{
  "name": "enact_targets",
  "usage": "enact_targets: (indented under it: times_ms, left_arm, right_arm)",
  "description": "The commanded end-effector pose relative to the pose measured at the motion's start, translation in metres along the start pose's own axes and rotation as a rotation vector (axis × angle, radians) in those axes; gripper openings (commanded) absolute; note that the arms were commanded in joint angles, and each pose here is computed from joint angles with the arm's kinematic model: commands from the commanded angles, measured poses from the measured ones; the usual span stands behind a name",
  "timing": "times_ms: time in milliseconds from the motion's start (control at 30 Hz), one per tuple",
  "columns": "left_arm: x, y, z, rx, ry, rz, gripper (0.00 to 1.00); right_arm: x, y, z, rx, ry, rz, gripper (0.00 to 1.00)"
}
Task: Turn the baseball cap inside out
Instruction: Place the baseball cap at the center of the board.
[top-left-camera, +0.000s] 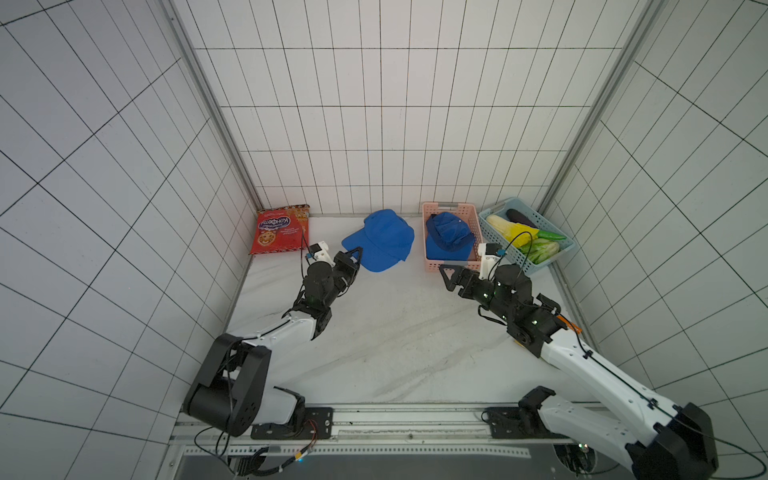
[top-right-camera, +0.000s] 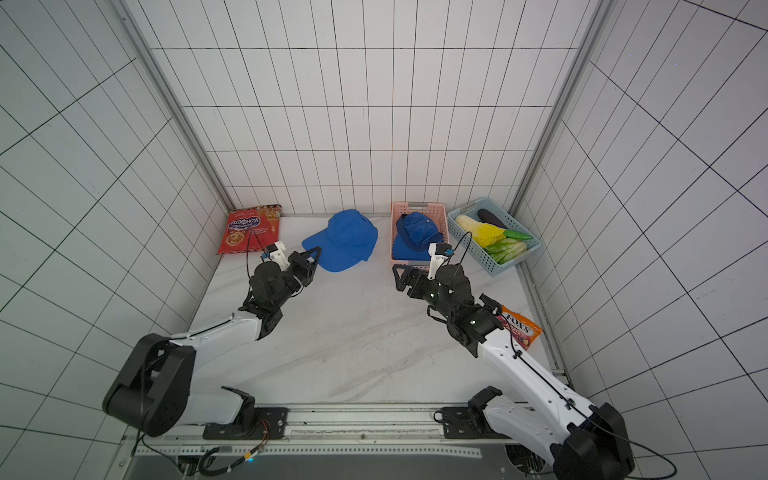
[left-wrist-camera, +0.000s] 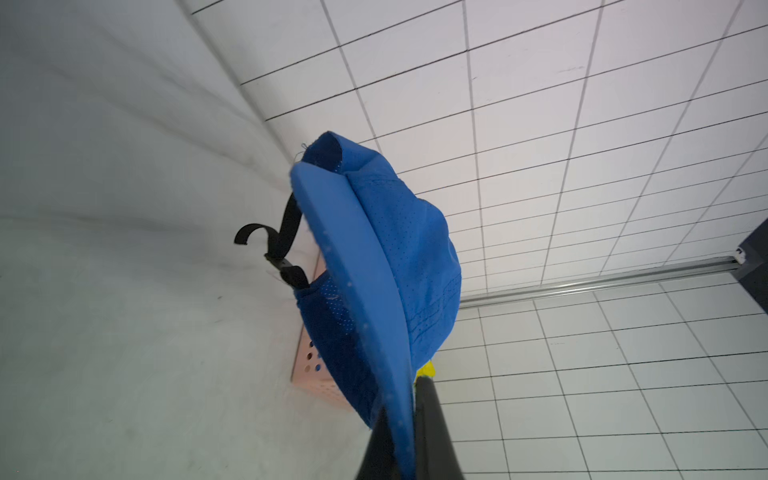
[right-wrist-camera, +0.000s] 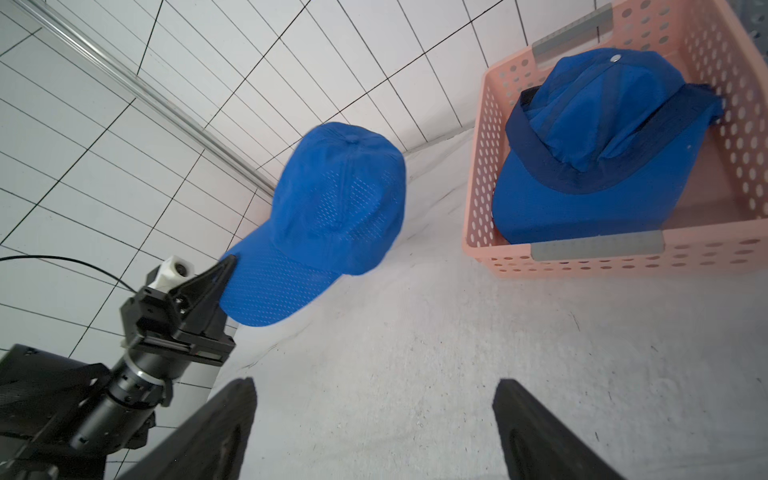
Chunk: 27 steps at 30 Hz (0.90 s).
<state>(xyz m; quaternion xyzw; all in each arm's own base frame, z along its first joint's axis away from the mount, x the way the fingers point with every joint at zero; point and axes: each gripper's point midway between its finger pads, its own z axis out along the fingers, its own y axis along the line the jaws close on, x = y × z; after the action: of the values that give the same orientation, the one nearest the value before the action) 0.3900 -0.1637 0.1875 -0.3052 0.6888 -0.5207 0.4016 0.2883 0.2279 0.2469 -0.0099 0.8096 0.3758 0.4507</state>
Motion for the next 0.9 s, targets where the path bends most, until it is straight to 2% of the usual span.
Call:
enact_targets:
  times_ms: [0, 167, 233, 267, 300, 333, 400, 467, 533, 600, 700, 800, 867]
  left_arm:
    - [0.012, 0.010, -0.008, 0.050, 0.042, 0.015, 0.00]
    - [0.017, 0.026, -0.023, -0.002, 0.049, 0.038, 0.00]
    - [0.017, 0.037, -0.031, -0.062, 0.039, 0.048, 0.00]
    - [0.015, 0.042, -0.035, -0.099, 0.025, 0.057, 0.08]
    - [0.013, 0.058, -0.043, -0.190, 0.014, 0.067, 0.30]
    - [0.011, 0.067, -0.049, -0.259, 0.005, 0.081, 0.46]
    - [0.004, 0.088, -0.068, -0.427, -0.023, 0.116, 0.69]
    - [-0.011, 0.101, -0.089, -0.570, -0.087, 0.173, 0.83]
    - [-0.026, 0.102, -0.105, -0.638, -0.148, 0.255, 0.93]
    - [-0.036, 0.095, -0.113, -0.647, -0.167, 0.310, 0.98]
    - [-0.047, 0.082, -0.114, -0.643, -0.150, 0.369, 0.99]
    - [-0.052, 0.074, -0.108, -0.657, -0.102, 0.438, 0.99]
    - [-0.047, 0.063, -0.093, -0.589, -0.026, 0.495, 0.99]
  right_arm:
    - [0.008, 0.007, 0.009, -0.065, 0.039, -0.092, 0.94]
    - [0.021, 0.015, 0.022, -0.128, 0.106, -0.165, 0.95]
    - [0.029, 0.015, 0.029, -0.145, 0.141, -0.190, 0.97]
    - [0.033, 0.014, 0.033, -0.146, 0.158, -0.204, 0.97]
    - [0.038, 0.013, 0.038, -0.141, 0.178, -0.218, 0.98]
    - [0.041, 0.011, 0.042, -0.138, 0.192, -0.232, 0.99]
    - [0.046, 0.010, 0.051, -0.130, 0.211, -0.256, 0.99]
    - [0.048, 0.010, 0.058, -0.120, 0.227, -0.264, 1.00]
    - [0.048, 0.008, 0.067, -0.107, 0.236, -0.249, 1.00]
    - [0.047, 0.006, 0.075, -0.091, 0.244, -0.223, 0.99]
    - [0.049, 0.007, 0.090, -0.088, 0.274, -0.170, 0.91]
    - [0.057, 0.007, 0.111, -0.097, 0.313, -0.120, 0.82]
    - [0.061, 0.007, 0.125, -0.110, 0.331, -0.102, 0.75]
